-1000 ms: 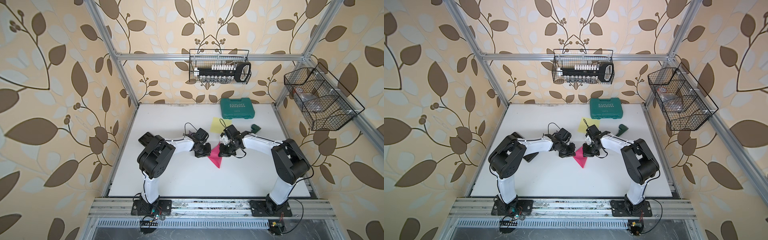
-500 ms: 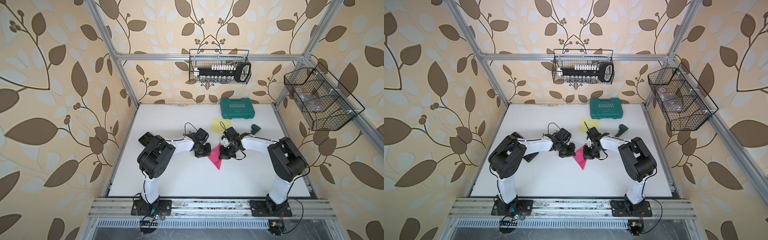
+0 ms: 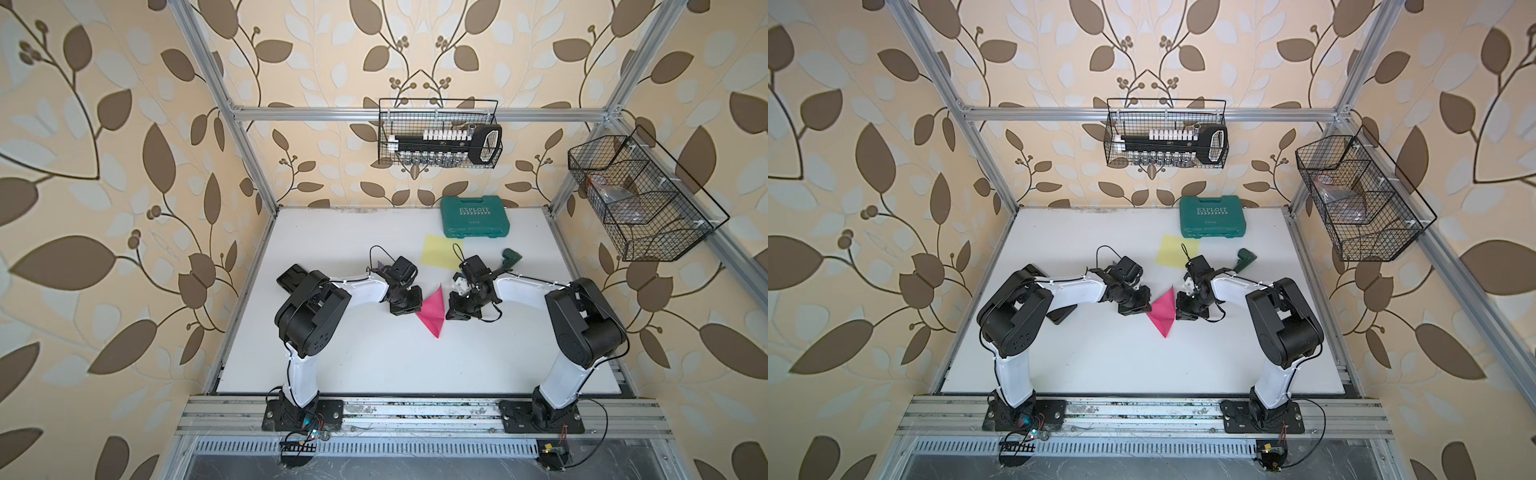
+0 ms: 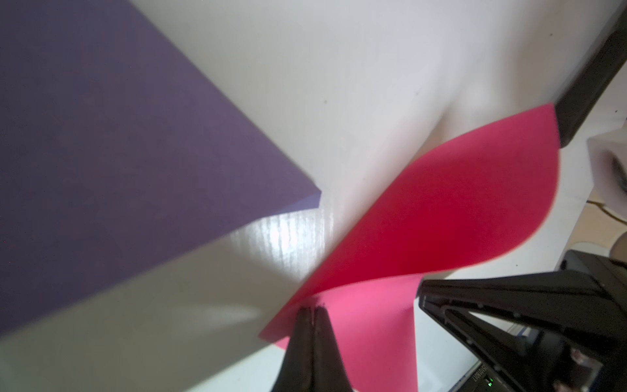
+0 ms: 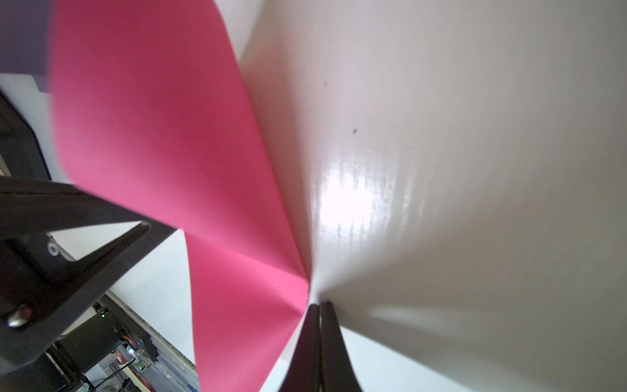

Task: Fold the square paper diagonally
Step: Fold the paper at the center of the board.

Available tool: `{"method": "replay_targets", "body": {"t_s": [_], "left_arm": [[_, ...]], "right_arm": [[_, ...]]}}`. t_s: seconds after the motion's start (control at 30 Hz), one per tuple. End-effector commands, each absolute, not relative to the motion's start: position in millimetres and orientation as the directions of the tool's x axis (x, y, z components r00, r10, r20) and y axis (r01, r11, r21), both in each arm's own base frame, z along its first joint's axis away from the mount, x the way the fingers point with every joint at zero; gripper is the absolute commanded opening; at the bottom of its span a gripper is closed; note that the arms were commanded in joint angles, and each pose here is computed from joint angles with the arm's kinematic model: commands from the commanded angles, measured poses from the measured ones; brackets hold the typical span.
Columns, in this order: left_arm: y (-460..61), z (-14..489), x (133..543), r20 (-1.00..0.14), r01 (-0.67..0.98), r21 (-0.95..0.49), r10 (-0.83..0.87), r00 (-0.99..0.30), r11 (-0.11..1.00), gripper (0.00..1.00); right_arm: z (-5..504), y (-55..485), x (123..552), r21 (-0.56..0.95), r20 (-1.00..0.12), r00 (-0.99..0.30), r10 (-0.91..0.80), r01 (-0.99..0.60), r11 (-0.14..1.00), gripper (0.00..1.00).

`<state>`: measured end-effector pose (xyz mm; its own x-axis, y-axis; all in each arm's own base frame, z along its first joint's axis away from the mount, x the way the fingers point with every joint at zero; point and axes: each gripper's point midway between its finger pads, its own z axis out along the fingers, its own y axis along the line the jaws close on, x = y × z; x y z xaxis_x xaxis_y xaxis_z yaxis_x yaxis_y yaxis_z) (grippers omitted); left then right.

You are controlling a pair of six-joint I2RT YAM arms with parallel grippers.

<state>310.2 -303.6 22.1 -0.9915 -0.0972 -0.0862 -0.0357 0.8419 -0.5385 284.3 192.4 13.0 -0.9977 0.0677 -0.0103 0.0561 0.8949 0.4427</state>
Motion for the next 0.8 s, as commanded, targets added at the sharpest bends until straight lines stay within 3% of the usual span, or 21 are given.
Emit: {"method": "replay_targets", "body": {"t_s": [0.0,0.23,0.77], "left_arm": [[-279,-10,296,-0.029,-0.084,-0.425,-0.106,-0.994,0.901,0.00],[-280,-11,297,-0.027,-0.083,-0.432,-0.105,-0.994,0.898,0.00],[-281,-13,297,-0.024,-0.086,-0.435,-0.107,-0.994,0.896,0.00]], "right_arm": [[23,187,272,0.418,-0.018,-0.997,0.073,0.059,0.907,0.00],[50,216,279,0.497,-0.045,-0.993,0.107,0.070,0.865,0.00],[6,226,273,0.500,0.084,-0.961,0.263,0.269,0.823,0.00]]}}
